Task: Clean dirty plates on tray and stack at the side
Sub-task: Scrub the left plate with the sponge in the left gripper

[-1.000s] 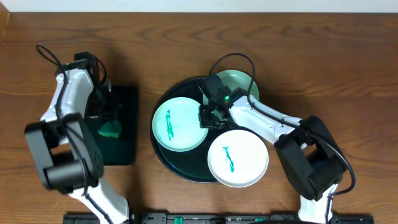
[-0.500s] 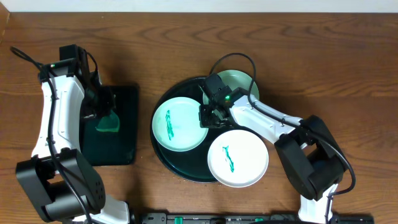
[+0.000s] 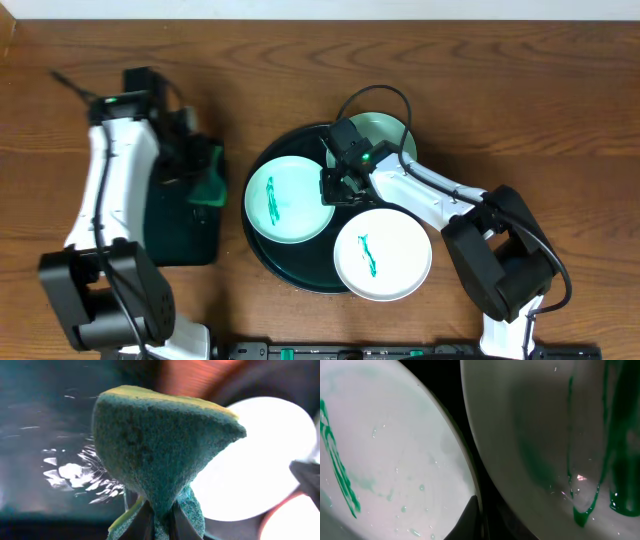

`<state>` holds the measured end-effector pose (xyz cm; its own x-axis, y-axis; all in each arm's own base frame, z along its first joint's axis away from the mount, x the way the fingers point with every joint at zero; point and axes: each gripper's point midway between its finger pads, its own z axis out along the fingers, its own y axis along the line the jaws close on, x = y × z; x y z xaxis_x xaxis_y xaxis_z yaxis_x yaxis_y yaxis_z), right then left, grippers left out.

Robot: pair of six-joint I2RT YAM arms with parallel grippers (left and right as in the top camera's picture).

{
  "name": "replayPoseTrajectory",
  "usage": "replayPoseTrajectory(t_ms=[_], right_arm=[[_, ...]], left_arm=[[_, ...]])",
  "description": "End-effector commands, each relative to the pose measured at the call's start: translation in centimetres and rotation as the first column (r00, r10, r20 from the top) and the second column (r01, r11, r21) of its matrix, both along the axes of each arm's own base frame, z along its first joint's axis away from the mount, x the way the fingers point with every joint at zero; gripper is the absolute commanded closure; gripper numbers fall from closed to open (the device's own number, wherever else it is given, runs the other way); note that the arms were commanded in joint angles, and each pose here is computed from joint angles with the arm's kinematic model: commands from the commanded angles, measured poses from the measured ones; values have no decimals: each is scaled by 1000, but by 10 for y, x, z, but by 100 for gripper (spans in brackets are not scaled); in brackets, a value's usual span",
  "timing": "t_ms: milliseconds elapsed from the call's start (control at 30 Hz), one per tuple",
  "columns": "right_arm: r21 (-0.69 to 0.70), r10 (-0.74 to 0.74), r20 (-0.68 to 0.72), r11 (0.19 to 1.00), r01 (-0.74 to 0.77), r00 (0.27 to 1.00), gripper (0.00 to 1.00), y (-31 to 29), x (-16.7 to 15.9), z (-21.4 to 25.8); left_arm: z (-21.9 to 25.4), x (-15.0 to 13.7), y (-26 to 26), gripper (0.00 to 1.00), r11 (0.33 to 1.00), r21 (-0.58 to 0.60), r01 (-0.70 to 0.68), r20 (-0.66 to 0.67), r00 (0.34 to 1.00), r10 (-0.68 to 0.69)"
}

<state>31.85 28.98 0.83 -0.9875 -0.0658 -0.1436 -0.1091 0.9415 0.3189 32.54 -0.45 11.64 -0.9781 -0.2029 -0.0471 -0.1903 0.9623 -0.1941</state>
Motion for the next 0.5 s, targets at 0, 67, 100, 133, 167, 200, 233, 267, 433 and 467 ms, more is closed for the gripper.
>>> replayPoseTrajectory(t_ms=[0,67,100,133,167,200,233,267,433,467], right_arm=[[20,19,-10,1000,-19,1000,99,6,2,-3],[20,19,-10,1000,-19,1000,99,6,2,-3],[20,19,-10,1000,-19,1000,99,6,2,-3],[20,19,-10,1000,-19,1000,99,6,2,-3],[20,19,-10,1000,-19,1000,99,6,2,-3],[20,19,-10,1000,-19,1000,99,6,2,-3],[19,19,-10,1000,-19,1000,99,6,2,-3],[19,19,-10,1000,-19,1000,99,6,2,-3],[23,21,-12,1000,-20,1000,99,6,1,-2],[23,21,-12,1000,-20,1000,99,7,1,-2]], left_arm=[[-4,-2,-45,93,998,-64,-4,-16,1000,3],[-16,-4,-67,93,998,-66,3,-18,1000,-4],[-22,-5,-74,93,998,-60,1,-21,1000,-3],[-32,-8,-80,93,999,-37,-15,-32,999,14],[-38,-10,-83,93,999,-19,-26,-40,999,25],[-46,-13,-85,93,999,-1,-37,-50,998,37],[-52,-16,-87,93,999,10,-45,-58,997,46],[-60,-18,-90,93,998,24,-53,-65,996,55],[-86,-24,-76,92,981,173,-88,-69,992,101],[-90,-25,-73,93,975,204,-85,-72,992,102]])
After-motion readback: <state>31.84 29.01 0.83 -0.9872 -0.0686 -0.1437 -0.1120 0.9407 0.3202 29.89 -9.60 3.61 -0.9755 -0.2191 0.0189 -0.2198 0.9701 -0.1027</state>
